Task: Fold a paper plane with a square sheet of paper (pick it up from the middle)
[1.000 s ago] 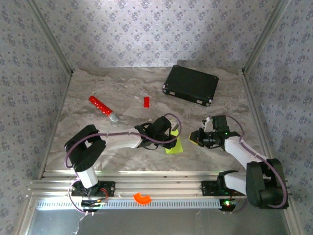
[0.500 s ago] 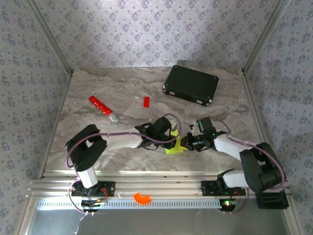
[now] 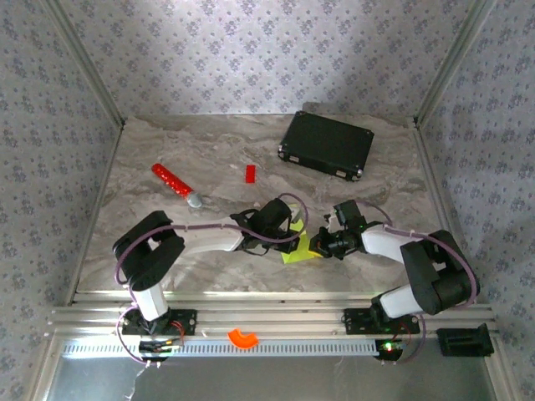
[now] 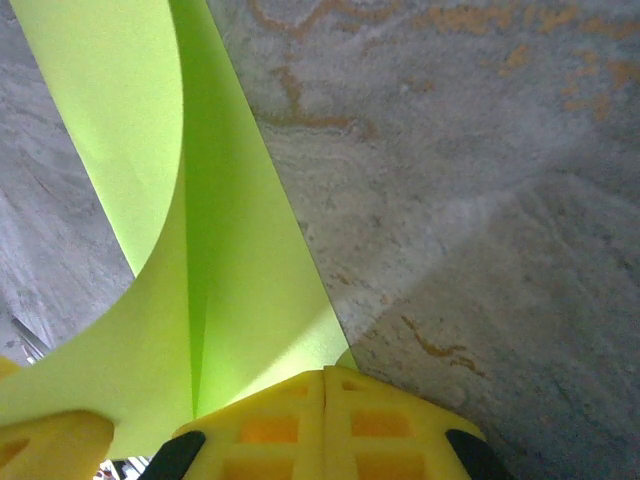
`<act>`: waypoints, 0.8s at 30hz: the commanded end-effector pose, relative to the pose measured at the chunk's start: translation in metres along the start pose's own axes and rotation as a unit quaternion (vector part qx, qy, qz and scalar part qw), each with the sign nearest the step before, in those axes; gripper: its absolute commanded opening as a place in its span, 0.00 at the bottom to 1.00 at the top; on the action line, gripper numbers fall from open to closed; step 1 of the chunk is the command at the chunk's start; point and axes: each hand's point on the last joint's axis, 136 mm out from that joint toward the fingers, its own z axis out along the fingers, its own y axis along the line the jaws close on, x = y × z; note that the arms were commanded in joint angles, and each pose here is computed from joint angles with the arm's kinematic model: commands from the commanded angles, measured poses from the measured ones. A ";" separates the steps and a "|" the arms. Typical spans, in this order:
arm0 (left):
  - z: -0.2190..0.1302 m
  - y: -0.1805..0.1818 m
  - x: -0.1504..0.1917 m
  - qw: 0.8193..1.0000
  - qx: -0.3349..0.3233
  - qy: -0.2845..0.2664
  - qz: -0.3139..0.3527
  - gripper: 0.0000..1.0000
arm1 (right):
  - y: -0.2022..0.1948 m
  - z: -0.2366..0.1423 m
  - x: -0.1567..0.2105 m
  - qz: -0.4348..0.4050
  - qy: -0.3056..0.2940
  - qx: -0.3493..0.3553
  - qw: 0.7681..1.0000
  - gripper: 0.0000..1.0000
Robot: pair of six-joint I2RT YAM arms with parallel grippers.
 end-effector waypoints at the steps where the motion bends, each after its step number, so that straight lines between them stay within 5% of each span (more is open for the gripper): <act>1: 0.002 0.007 0.004 1.000 0.004 0.011 -0.008 0.04 | -0.027 0.002 0.007 0.017 0.011 0.057 0.998 0.00; 24: 0.011 0.043 0.018 0.998 -0.048 0.040 0.002 0.07 | -0.025 0.003 0.006 0.018 0.011 0.054 0.998 0.00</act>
